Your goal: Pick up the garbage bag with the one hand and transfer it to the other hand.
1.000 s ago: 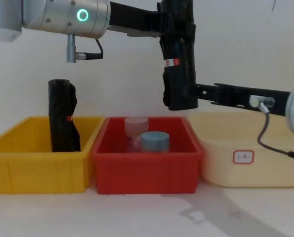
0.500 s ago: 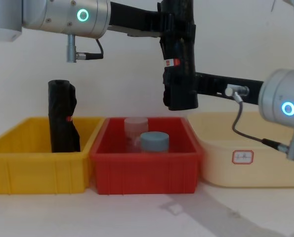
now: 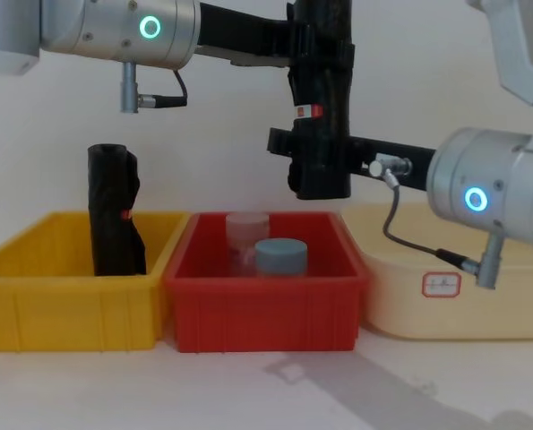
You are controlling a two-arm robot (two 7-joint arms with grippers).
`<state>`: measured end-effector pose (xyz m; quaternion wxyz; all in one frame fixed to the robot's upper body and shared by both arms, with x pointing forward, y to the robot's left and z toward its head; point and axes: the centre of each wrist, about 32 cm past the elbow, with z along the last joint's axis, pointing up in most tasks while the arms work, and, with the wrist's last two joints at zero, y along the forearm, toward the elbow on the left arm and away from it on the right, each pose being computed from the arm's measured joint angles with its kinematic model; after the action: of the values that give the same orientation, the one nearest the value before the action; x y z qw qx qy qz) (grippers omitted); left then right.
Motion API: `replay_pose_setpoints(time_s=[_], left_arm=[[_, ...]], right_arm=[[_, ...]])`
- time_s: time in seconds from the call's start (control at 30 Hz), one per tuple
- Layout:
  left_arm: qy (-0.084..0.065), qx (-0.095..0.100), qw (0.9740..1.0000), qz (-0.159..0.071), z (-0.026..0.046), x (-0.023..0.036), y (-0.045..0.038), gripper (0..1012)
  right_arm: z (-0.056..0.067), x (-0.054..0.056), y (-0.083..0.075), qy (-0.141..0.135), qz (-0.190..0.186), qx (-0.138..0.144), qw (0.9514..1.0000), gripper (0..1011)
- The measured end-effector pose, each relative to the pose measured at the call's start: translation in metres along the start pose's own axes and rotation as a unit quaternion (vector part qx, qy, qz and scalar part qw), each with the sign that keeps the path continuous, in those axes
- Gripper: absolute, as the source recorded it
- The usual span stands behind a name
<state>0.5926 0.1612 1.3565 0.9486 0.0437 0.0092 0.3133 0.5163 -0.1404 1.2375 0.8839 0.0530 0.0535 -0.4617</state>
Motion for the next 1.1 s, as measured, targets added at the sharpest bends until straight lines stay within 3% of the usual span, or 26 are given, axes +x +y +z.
replay_pose_setpoints(time_s=[0.57,0.8,0.93,1.1], left_arm=[[0.000,0.000,1.0000,0.000,0.0000,0.0000,0.0000,456],[0.000,0.000,1.0000,0.000,0.0000,0.0000,0.0000,456],[0.000,0.000,1.0000,0.000,0.0000,0.0000,0.0000,456],[0.000,0.000,1.0000,0.000,0.0000,0.0000,0.0000,456]], right_arm=[[-0.003,-0.007,0.010,-0.011,0.008,0.007,0.9999,964],[-0.003,-0.008,0.012,-0.013,0.009,0.008,0.9998,795],[-0.003,-0.008,0.012,-0.013,0.010,0.009,0.9998,647],[-0.003,-0.008,0.013,-0.014,0.010,0.009,0.9998,594]])
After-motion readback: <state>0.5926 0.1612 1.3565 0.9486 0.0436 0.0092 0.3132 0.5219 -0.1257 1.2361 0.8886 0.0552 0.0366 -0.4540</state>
